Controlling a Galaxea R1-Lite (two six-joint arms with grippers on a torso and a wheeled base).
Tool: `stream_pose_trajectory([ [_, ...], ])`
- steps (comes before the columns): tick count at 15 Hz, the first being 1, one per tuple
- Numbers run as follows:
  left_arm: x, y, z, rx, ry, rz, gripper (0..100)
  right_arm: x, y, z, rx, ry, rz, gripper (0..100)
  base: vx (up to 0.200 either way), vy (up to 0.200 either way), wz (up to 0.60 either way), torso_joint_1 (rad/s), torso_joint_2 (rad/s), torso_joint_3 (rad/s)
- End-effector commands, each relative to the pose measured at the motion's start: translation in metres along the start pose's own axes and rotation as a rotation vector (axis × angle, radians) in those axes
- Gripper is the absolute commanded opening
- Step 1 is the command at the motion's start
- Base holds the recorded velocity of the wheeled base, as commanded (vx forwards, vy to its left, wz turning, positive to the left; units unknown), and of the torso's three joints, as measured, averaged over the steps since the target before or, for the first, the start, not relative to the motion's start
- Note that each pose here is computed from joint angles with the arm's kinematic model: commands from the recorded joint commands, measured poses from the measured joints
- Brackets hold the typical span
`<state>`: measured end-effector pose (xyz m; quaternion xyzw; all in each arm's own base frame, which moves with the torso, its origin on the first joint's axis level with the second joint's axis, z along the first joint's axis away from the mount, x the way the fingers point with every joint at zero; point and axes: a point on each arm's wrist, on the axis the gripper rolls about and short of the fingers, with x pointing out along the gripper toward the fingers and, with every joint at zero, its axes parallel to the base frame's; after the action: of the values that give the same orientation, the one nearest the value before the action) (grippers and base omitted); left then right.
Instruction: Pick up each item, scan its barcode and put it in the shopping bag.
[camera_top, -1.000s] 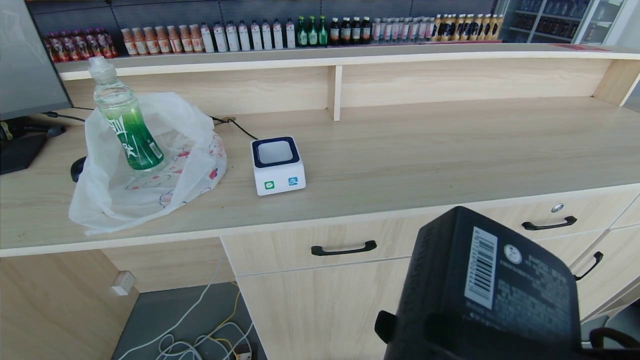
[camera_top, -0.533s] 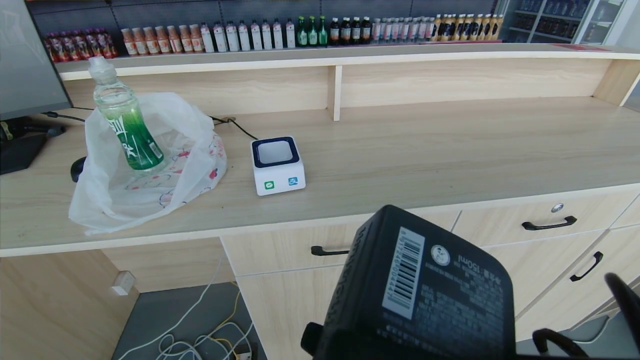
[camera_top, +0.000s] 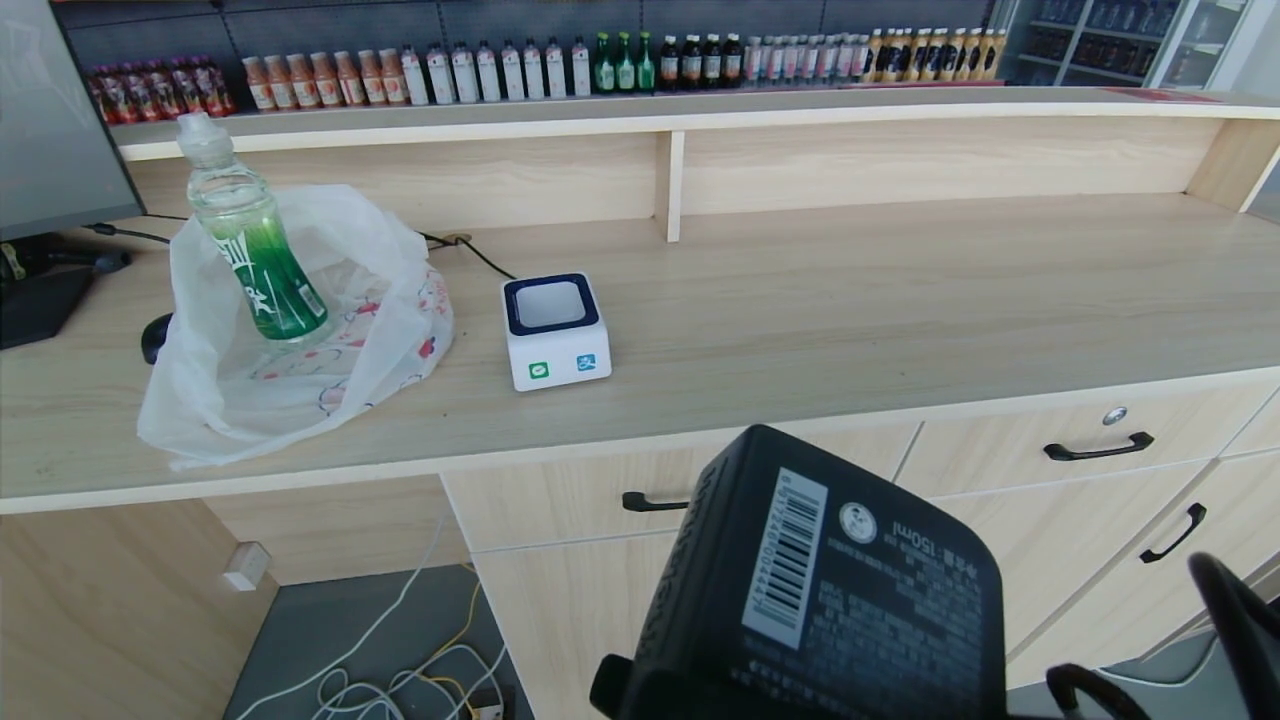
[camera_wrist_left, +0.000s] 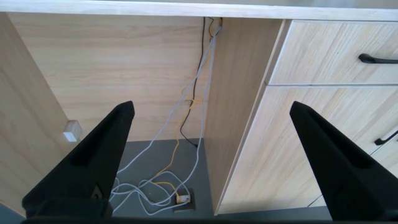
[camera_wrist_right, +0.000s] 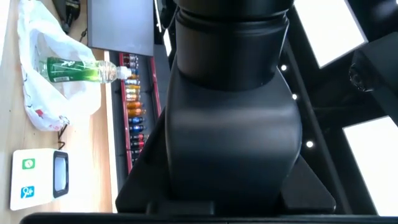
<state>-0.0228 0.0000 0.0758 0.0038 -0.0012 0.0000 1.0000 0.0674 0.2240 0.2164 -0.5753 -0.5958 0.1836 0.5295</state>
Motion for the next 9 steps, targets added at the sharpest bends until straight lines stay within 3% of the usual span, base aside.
stream_pose_trajectory([
  [1, 0.0, 0.0, 0.0, 0.002, -0.001, 0.0, 100, 0.0, 0.001, 0.0, -0.001, 0.0, 0.001, 0, 0.0, 0.0, 0.0, 0.0, 0.0, 0.0],
  [6, 0.0, 0.0, 0.0, 0.0, -0.001, 0.0, 100, 0.0, 0.002, -0.004, 0.031, 0.014, 0.007, 0, 0.0, 0.0, 0.0, 0.0, 0.0, 0.0],
  [9, 0.0, 0.0, 0.0, 0.0, -0.001, 0.0, 100, -0.005, 0.005, -0.012, 0.129, 0.045, 0.026, 0, 0.0, 0.0, 0.0, 0.0, 0.0, 0.0],
])
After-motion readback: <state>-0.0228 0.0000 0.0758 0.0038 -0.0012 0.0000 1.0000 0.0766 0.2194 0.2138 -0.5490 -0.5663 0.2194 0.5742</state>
